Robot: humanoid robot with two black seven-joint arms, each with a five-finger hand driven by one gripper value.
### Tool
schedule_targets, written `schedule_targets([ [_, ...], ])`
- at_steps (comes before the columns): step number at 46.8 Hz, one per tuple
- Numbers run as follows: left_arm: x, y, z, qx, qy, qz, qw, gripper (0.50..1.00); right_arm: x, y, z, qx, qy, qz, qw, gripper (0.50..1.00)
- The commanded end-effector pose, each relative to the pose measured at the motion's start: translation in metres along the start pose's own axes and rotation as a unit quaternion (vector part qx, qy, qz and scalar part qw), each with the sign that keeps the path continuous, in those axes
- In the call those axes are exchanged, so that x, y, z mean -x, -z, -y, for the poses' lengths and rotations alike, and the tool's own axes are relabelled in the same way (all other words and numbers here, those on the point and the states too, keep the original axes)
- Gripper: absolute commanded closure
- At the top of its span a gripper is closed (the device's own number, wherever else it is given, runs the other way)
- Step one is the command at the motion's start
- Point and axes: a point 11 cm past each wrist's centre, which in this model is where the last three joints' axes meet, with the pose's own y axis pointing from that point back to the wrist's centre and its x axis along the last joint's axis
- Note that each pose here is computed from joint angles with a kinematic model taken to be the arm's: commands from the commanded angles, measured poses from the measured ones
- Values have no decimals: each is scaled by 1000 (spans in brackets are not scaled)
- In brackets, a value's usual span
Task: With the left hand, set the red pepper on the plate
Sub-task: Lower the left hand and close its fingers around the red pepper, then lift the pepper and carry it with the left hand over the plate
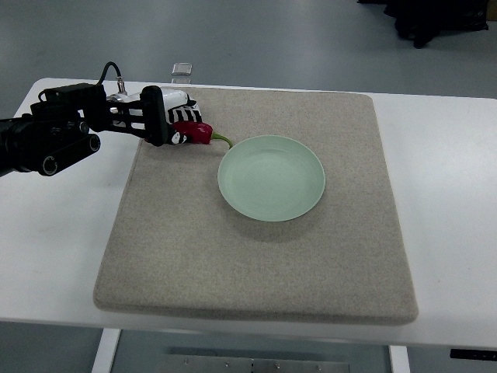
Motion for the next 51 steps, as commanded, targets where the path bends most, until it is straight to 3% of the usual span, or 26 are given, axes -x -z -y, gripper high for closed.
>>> schedule_targets([
  [1,-2,-2,1,2,-2,0,1000,1000,0,0,0,0,0,0,1000,568],
  [22,-26,-40,6,53,-27,15,998,1000,0,0,0,0,0,0,1000,568],
  [51,-14,-124,25,148,-1,47,988,1000,0,0,0,0,0,0,1000,568],
])
